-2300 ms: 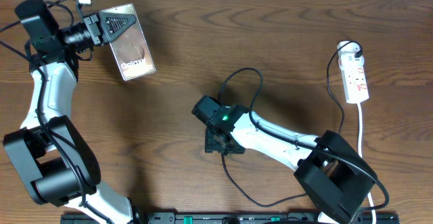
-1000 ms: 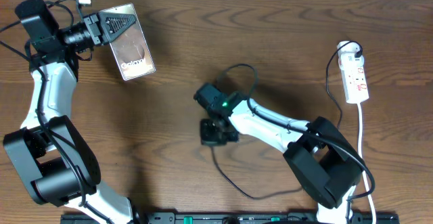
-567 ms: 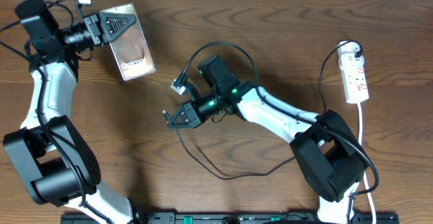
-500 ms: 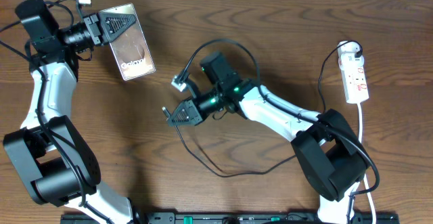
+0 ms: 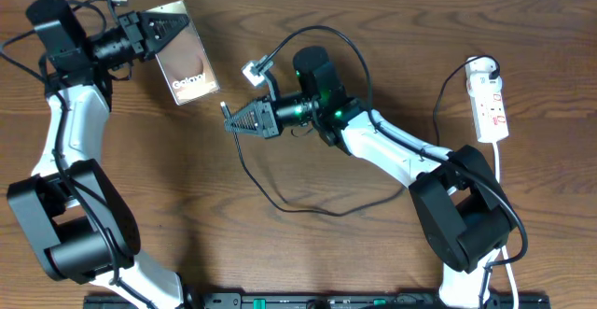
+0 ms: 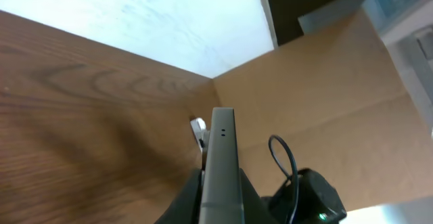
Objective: Plug charger to phone and switch on socket
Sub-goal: 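Carry the plug with the right gripper toward the phone's bottom edge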
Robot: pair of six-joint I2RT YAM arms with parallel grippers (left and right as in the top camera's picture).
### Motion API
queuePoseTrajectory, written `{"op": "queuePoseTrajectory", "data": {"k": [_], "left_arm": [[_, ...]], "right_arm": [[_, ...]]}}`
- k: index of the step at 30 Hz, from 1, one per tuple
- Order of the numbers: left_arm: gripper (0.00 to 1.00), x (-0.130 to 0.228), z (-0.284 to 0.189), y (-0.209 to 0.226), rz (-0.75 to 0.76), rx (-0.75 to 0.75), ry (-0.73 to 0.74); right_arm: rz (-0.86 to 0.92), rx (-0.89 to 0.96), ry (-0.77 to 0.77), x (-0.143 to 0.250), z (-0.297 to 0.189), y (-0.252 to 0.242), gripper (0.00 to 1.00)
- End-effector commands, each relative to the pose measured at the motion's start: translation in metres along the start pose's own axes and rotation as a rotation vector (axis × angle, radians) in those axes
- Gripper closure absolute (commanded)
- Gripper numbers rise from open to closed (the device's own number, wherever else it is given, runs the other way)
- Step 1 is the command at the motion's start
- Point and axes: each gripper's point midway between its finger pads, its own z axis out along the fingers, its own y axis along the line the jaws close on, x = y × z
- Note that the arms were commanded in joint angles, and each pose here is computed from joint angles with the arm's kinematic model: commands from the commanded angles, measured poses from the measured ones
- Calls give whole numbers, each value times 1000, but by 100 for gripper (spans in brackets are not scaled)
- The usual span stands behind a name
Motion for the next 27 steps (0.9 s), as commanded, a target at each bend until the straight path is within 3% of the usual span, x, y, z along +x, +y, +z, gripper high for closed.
{"op": "queuePoseTrajectory", "data": {"k": [1, 11, 18, 27], "left_arm": [[93, -7, 6, -11, -43, -11, -30], [93, -18, 7, -23, -36, 12, -59], [93, -18, 7, -23, -35, 13, -58], [93, -18, 7, -24, -36, 13, -57]], "right_arm": [[81, -13, -26, -11, -2, 6, 99], [72, -39, -21, -12, -2, 12, 99], [-27, -126, -5, -14, -4, 33, 99], [-25, -132, 12, -8, 1, 19, 99]]}}
